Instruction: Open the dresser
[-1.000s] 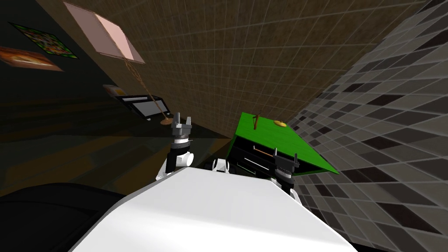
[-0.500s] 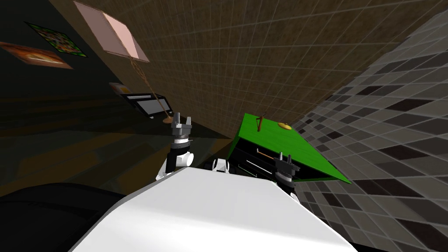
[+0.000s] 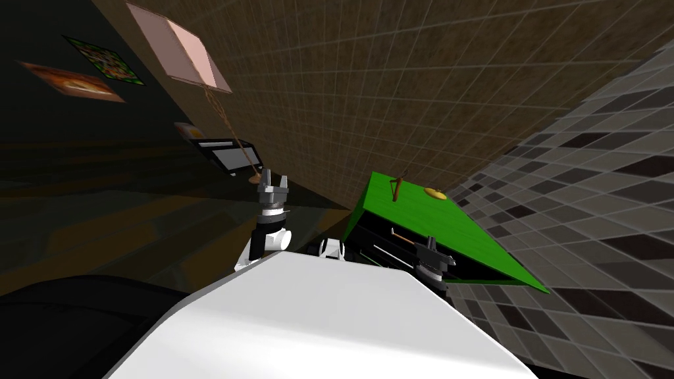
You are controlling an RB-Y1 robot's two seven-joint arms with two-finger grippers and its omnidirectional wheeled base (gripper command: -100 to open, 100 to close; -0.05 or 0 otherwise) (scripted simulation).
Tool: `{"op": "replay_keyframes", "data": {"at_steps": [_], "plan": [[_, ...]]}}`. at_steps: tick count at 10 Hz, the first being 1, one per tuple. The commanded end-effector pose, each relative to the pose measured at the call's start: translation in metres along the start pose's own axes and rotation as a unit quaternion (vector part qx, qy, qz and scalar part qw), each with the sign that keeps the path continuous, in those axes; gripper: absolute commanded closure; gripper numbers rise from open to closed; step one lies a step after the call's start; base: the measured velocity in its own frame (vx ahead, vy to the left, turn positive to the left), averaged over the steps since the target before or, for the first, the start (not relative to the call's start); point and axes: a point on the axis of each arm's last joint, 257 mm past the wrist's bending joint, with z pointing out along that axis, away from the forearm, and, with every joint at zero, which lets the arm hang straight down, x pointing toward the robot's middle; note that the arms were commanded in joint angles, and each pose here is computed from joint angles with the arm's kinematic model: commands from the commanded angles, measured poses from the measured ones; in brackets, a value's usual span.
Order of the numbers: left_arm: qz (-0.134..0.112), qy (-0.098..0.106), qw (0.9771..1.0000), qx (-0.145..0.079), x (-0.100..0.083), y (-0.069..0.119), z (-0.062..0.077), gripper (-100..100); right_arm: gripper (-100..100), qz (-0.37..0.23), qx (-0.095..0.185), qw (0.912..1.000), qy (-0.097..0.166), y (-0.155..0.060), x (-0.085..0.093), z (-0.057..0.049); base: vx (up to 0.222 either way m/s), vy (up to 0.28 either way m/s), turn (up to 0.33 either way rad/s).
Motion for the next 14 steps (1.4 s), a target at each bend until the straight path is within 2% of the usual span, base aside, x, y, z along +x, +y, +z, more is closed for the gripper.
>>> {"op": "replay_keyframes", "data": {"at_steps": [1, 2, 3, 6, 11, 12, 14], "plan": [[0.000, 0.000, 1.0000, 0.000, 0.000, 0.000, 0.000, 0, -100, -0.012, -0.021, 0.9994, 0.025, 0.013, 0.009, -0.016, 0.002, -0.003, -0.020], [0.000, 0.000, 1.0000, 0.000, 0.000, 0.000, 0.000, 0, -100, -0.040, -0.021, 0.9984, 0.032, 0.010, 0.013, -0.026, 0.018, 0.009, 0.106], [0.000, 0.000, 1.0000, 0.000, 0.000, 0.000, 0.000, 0, -100, -0.052, -0.015, 0.9982, 0.024, 0.006, 0.009, -0.020, 0.017, 0.019, 0.035], [0.000, 0.000, 1.0000, 0.000, 0.000, 0.000, 0.000, 0, -100, -0.050, -0.027, 0.9977, 0.038, 0.013, 0.015, -0.031, 0.003, -0.002, -0.004], [0.000, 0.000, 1.0000, 0.000, 0.000, 0.000, 0.000, 0, -100, -0.050, -0.027, 0.9977, 0.038, 0.013, 0.015, -0.031, 0.000, -0.001, 0.000], [0.000, 0.000, 1.0000, 0.000, 0.000, 0.000, 0.000, 0, -100, -0.073, -0.009, 0.9971, 0.020, -0.001, 0.010, -0.021, 0.027, 0.058, -0.010], [0.000, 0.000, 1.0000, 0.000, 0.000, 0.000, 0.000, 0, -100, -0.092, -0.021, 0.9951, 0.029, 0.002, 0.012, -0.033, 0.062, 0.098, -0.053]]}}
